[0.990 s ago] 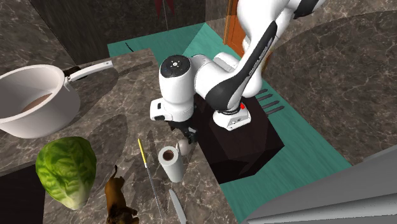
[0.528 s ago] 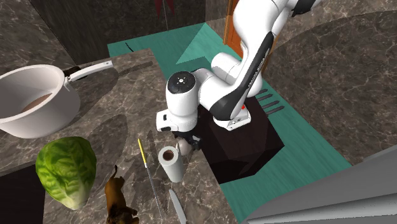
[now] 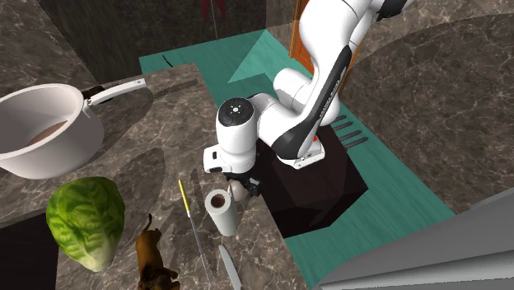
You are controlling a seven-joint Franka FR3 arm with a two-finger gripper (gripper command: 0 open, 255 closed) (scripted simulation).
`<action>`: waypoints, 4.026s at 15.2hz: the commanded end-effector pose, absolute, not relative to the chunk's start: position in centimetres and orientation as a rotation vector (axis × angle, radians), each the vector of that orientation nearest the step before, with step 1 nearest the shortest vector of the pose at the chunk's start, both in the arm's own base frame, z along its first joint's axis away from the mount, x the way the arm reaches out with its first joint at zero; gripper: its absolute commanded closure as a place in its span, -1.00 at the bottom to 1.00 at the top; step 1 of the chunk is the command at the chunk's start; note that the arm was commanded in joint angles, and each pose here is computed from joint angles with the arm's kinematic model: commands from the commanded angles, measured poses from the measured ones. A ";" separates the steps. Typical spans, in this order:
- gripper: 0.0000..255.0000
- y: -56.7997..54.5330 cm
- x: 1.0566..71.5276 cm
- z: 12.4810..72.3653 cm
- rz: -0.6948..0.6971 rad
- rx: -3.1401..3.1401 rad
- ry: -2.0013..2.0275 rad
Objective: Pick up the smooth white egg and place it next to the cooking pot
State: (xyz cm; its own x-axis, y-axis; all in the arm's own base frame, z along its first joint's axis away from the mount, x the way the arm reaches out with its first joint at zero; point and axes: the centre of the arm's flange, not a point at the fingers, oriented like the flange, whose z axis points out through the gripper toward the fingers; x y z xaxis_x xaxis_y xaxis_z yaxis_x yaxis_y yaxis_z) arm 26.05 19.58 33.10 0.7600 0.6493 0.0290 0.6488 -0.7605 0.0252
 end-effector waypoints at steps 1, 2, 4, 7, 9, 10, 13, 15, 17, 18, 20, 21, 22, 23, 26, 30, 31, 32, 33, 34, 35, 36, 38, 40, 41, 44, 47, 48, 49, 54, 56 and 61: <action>-1.00 19.6 26.1 33.1 0.056 2.934 1.082; 1.00 19.6 26.1 33.1 0.056 2.934 1.082; 1.00 19.6 26.0 33.1 0.056 2.934 1.082; 1.00 19.6 26.0 33.1 0.056 2.934 1.082; 1.00 19.6 26.0 33.1 0.056 2.934 1.082; 1.00 19.6 26.0 33.1 0.056 2.934 1.082; 1.00 19.6 26.1 34.2 0.056 2.934 1.082; 1.00 19.6 26.1 35.2 0.056 2.934 1.082; 1.00 19.6 26.1 36.3 0.056 2.934 1.082; 1.00 19.6 26.1 36.8 0.056 2.934 1.082; 1.00 19.6 26.1 37.8 0.056 2.934 1.082; 1.00 19.6 26.1 38.4 0.056 2.934 1.082; 1.00 19.6 26.1 38.9 0.056 2.934 1.082; 1.00 19.6 26.1 39.4 0.056 2.934 1.082; 1.00 19.6 26.1 41.0 0.056 2.934 1.082; 1.00 19.6 26.1 43.1 0.056 2.934 1.082; 1.00 19.6 26.1 43.7 0.056 2.934 1.082; 1.00 19.6 26.1 44.2 0.056 2.934 1.082; 1.00 19.6 26.1 44.7 0.056 2.934 1.082; 1.00 19.6 26.1 45.2 0.056 2.934 1.082; 1.00 19.6 26.1 45.8 0.056 2.934 1.082; 1.00 19.6 26.1 46.3 0.056 2.934 1.082; 1.00 19.6 26.1 47.4 0.056 2.934 1.082; 1.00 19.6 26.1 48.4 0.056 2.934 1.082; 1.00 19.6 26.1 48.9 0.056 2.934 1.082; 1.00 19.6 26.1 50.5 0.056 2.934 1.082; 1.00 19.6 26.1 52.1 0.056 2.934 1.082; 1.00 19.6 26.1 52.6 0.056 2.934 1.082; 1.00 19.6 26.1 53.2 0.056 2.934 1.082; 1.00 19.6 26.1 55.8 0.056 2.934 1.082; 1.00 19.6 26.1 56.9 0.056 2.934 1.082; 1.00 19.6 26.1 59.5 0.056 2.934 1.082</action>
